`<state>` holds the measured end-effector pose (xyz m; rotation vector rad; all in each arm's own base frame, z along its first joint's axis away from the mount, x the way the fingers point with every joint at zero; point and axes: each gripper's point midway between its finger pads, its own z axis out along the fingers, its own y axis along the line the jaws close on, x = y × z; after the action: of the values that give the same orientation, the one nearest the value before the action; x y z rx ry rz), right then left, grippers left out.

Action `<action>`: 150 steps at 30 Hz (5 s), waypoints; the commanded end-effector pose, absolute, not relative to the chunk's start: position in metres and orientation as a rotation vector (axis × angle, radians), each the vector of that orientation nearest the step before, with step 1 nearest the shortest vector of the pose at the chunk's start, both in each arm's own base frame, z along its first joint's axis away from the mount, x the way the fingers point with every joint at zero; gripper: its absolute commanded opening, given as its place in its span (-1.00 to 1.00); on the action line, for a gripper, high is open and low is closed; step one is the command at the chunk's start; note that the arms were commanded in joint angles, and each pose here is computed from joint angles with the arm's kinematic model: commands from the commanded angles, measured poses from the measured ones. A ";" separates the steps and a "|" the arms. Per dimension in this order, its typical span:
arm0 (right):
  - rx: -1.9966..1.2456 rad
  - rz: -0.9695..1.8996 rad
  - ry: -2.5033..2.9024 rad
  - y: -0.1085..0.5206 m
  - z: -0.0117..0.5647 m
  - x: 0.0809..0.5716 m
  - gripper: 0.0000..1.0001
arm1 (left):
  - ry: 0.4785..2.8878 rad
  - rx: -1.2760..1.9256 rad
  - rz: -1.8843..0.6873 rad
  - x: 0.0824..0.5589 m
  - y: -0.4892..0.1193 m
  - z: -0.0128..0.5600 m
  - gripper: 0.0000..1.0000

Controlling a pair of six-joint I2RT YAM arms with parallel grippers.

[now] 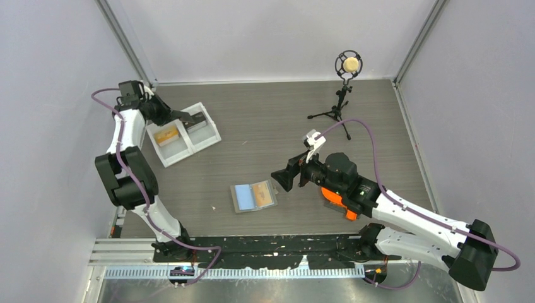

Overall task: Take the credit cards out of the card holder
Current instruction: Place the credit card in the storage box, then remove the credit card from the card holder.

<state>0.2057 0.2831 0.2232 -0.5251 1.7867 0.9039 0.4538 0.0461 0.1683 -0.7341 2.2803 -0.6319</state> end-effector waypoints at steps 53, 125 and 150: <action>-0.473 0.842 1.715 0.285 0.255 0.229 0.91 | 2.315 -0.738 -0.588 0.518 0.054 0.129 -0.43; -0.275 0.975 2.217 0.298 0.150 0.204 0.04 | 2.469 -0.089 -1.053 0.223 -0.186 0.146 -0.21; -0.315 0.928 2.408 0.349 0.073 0.201 -0.04 | 2.710 -0.184 -0.893 0.193 -0.178 0.027 -0.38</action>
<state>0.1864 0.3337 0.0549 -0.3244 2.4854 0.9023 0.1834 -0.1816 0.0311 -0.2200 2.7468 -0.9571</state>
